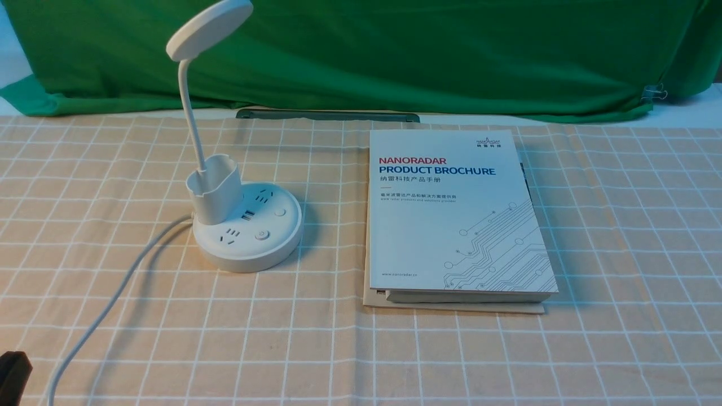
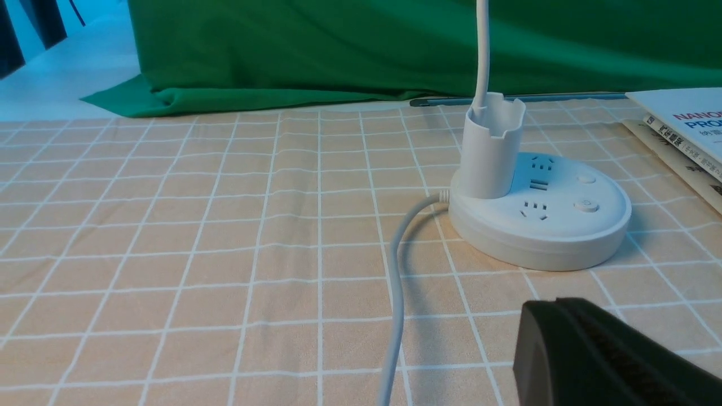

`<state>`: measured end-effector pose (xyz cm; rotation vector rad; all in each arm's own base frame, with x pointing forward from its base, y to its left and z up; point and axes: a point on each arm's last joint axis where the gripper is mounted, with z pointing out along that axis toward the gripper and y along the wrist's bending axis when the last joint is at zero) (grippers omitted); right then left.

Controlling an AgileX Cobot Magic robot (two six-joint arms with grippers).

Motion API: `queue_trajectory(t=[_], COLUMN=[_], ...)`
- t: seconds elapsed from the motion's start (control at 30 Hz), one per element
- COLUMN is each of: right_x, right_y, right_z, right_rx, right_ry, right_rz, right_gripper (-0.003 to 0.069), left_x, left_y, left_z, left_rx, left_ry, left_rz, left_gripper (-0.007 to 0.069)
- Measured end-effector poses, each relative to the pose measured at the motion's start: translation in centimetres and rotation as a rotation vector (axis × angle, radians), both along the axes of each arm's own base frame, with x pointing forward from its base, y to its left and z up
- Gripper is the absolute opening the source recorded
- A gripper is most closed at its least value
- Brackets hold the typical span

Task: Turn on the table lamp on the light coffee tablecloth with your hand.
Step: 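Press the power button on the lamp base to turn the lamp on with the left gripper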

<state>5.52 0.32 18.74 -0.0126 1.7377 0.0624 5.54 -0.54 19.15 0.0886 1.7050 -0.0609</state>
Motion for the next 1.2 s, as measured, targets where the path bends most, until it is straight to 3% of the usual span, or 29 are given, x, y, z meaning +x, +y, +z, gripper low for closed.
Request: queue_trajectory(t=[0.27,0.6,0.73,0.8,0.9,0.97,1.0,1.03,1.1,1.13,1.2], right_x=[0.0,0.0,0.0,0.0,0.0,0.0,0.0,0.0,0.0,0.0,0.0], right_y=[0.0,0.0,0.0,0.0,0.0,0.0,0.0,0.0,0.0,0.0,0.0], right_z=[0.0,0.0,0.0,0.0,0.0,0.0,0.0,0.0,0.0,0.0,0.0], right_rx=[0.000,0.000,0.000,0.000,0.000,0.000,0.000,0.000,0.000,0.000,0.000], right_ry=[0.000,0.001,0.001,0.001,0.001,0.001,0.001,0.001,0.001,0.001,0.000], right_rz=[0.000,0.000,0.000,0.000,0.000,0.000,0.000,0.000,0.000,0.000,0.000], right_gripper=[0.0235,0.0238,0.0238,0.0238,0.0238,0.0238,0.0238,0.0238,0.0238,0.0238,0.0238], left_x=[0.1,-2.1,-3.6,-4.0,-4.5,-4.2,-4.1,-2.9,-0.7,-0.7,3.2], left_y=[0.0,0.4,0.6,0.6,0.6,0.4,0.3,0.3,0.1,0.1,-0.2], left_z=[0.5,7.1,8.6,9.4,12.2,16.2,16.4,17.8,18.3,18.4,17.0], left_rx=[-0.005,-0.077,-0.136,-0.204,-0.293,-0.257,-0.253,-0.232,-0.212,-0.212,-0.203], left_ry=[-0.058,-0.837,-1.065,-1.101,-1.047,-0.839,-0.820,-0.658,-0.462,-0.453,-0.177], left_rz=[0.002,0.026,0.016,-0.013,-0.057,-0.057,-0.055,-0.034,-0.010,-0.008,0.020], left_gripper=[0.0003,0.0003,0.0003,0.0003,0.0003,0.0003,0.0003,0.0003,0.0003,0.0003,0.0003])
